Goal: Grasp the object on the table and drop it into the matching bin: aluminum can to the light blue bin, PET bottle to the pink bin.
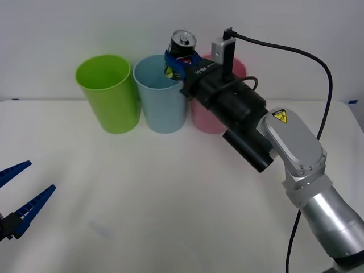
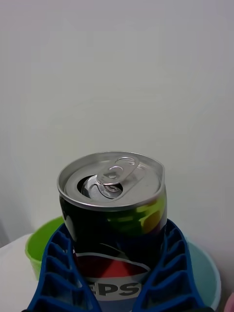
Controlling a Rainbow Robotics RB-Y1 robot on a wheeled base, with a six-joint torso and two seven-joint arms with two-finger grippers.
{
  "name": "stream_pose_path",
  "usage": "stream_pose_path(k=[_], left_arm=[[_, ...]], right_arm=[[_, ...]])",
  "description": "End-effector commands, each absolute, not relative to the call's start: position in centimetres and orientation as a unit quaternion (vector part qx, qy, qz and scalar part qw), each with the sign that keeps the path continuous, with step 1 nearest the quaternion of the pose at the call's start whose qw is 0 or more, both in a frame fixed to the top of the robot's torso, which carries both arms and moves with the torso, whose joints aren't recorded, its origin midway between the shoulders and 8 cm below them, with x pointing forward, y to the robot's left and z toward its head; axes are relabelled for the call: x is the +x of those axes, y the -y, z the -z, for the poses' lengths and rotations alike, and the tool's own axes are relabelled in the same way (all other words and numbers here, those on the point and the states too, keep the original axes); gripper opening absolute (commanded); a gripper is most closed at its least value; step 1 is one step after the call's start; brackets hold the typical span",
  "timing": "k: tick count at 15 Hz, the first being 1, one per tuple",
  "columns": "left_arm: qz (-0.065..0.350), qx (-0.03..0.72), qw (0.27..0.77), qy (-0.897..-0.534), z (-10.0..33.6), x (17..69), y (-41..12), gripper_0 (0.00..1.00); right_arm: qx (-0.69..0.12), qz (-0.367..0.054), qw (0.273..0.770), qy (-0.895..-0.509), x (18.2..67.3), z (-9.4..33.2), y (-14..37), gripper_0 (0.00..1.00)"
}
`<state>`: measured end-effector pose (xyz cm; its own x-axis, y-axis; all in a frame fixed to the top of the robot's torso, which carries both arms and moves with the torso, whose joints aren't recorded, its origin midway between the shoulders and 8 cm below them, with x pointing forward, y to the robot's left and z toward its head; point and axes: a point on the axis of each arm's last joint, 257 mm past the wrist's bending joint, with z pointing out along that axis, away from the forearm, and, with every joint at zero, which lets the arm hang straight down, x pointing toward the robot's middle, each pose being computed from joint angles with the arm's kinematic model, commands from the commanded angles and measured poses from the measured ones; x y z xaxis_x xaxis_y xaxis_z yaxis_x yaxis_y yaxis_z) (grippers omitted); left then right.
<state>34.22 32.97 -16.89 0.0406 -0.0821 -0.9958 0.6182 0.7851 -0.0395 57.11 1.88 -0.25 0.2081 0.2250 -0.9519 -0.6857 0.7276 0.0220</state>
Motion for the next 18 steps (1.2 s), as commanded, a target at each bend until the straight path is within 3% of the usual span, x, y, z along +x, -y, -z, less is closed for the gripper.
stream_pose_path(k=[1, 11, 18], left_arm=[[0.253, 0.208, 0.691, -0.645, 16.9, 34.2, -33.0, 1.00], [0.253, 0.208, 0.691, -0.645, 16.9, 34.2, -33.0, 1.00], [0.253, 0.208, 0.691, -0.645, 16.9, 34.2, -33.0, 1.00]], right_arm=[[-0.197, -0.295, 0.750, -0.559, 59.0, 0.0, -3.1, 0.00], [-0.188, -0.273, 0.735, -0.592, 64.1, 0.3, -8.2, 0.00], [-0.200, -0.243, 0.735, -0.600, 66.1, 0.1, -8.4, 0.00]])
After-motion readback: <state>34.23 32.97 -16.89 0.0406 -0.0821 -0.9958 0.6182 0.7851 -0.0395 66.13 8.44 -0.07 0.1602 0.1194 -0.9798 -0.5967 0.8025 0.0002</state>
